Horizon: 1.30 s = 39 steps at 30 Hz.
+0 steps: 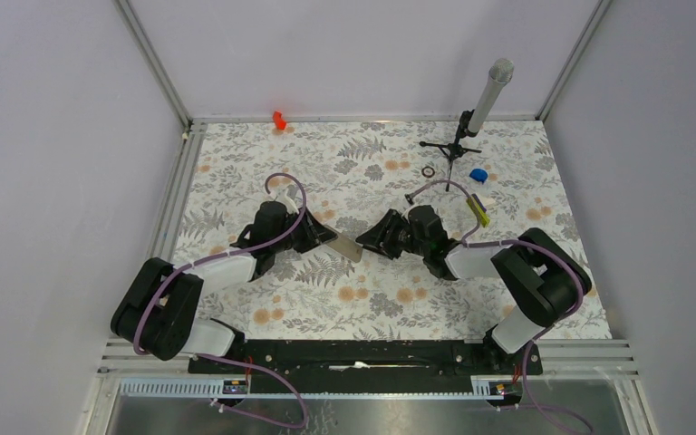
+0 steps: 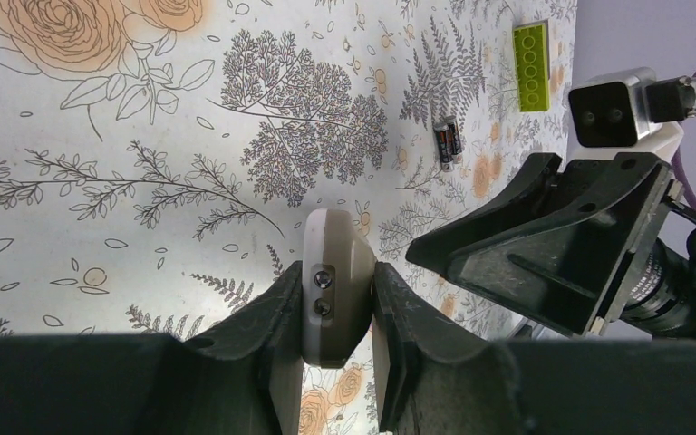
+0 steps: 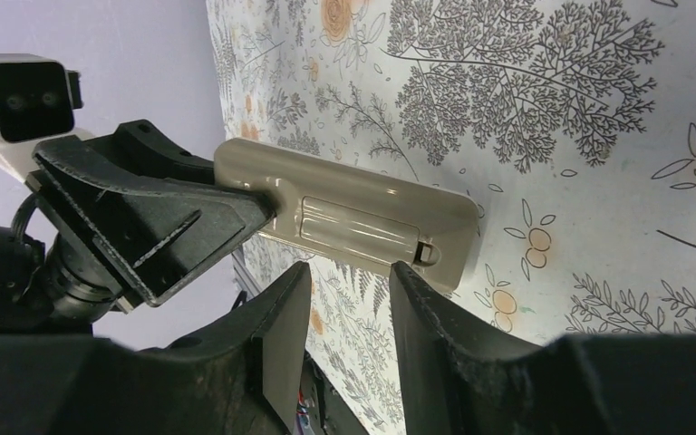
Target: Load the batteries into the remote control
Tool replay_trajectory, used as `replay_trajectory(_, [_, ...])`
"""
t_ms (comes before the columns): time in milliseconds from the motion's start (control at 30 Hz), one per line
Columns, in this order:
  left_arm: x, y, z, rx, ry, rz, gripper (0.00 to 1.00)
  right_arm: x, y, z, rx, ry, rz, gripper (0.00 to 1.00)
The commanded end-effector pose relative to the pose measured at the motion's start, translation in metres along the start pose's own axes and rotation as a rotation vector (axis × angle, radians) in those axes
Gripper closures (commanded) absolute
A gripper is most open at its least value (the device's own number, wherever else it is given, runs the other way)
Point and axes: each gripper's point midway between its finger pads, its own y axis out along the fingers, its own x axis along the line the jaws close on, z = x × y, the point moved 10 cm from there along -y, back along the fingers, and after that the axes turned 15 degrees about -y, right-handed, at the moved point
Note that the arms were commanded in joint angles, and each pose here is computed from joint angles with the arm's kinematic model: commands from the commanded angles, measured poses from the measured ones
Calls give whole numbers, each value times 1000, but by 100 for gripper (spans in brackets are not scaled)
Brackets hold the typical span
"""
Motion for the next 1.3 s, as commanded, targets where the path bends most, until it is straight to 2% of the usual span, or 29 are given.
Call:
replay_trajectory(0, [2,3,-2,-17,50,-47,100,10,8,-4,-4,-6,-42,55])
replay_trajectory(267, [5,5,-1,-22,72,-61,100,4,11,2,18,19,-30,53])
replay_trajectory(433, [7,6,0,-17,62,-62,100,4,13,3,28,33,-50,47])
replay_trajectory(1133, [4,7,6,27,81,-7,100,-3,22,8,40,41,-55,45])
replay_trajectory(1267, [5,7,8,39,89,-8,100,-6,23,10,40,47,-63,47])
